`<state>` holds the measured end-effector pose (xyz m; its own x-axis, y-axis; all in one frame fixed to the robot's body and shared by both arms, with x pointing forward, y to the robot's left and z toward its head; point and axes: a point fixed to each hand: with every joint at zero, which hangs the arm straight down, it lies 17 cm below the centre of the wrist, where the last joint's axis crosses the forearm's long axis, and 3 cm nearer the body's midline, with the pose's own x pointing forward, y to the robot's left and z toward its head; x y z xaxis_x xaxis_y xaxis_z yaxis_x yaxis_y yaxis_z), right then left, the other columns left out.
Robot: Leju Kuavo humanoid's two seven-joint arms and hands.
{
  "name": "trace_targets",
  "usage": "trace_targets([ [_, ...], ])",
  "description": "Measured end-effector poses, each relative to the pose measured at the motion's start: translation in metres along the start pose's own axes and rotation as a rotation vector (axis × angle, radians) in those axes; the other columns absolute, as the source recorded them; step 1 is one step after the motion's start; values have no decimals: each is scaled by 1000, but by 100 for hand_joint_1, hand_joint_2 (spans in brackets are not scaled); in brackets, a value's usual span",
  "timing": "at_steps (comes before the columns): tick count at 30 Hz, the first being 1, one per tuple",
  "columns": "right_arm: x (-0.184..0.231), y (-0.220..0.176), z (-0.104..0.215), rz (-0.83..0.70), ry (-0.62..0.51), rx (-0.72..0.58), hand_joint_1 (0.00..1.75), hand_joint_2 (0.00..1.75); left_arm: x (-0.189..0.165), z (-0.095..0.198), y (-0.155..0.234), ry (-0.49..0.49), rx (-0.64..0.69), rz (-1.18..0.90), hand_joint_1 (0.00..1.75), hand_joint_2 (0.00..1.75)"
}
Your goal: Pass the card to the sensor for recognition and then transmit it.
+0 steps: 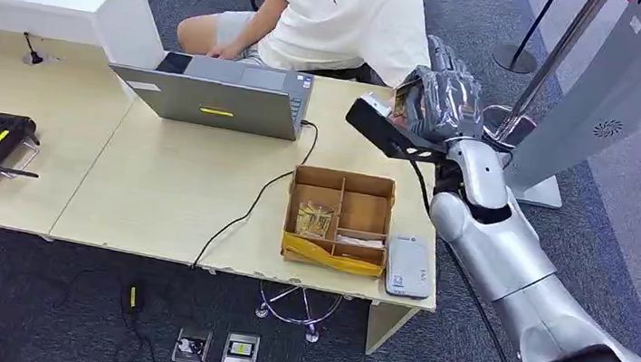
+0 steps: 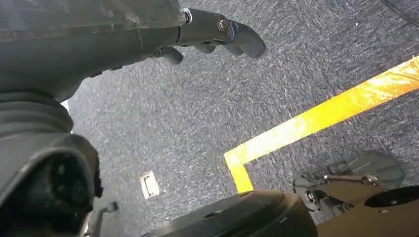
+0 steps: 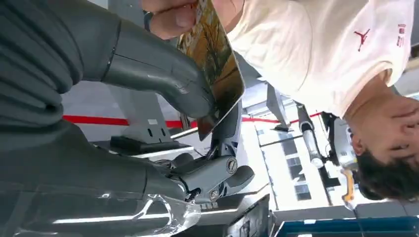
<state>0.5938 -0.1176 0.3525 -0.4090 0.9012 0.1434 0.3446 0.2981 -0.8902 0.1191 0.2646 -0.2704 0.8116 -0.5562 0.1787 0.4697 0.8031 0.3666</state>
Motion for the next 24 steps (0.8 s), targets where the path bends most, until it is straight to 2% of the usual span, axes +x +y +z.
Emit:
trace_targets([
  [10,-5,32,1,19,20,64,175,175,0,0,1,0,-7,-14,0,0],
  [11,-5,35,1,19,23,69,0,175,0,-1,1,2,-6,-14,0,0],
  [16,-11,49,5,22,36,94,0,175,-3,-1,3,8,-2,-10,0,0],
  [24,-12,46,5,35,42,56,0,175,-6,-1,4,14,5,-4,0,0],
])
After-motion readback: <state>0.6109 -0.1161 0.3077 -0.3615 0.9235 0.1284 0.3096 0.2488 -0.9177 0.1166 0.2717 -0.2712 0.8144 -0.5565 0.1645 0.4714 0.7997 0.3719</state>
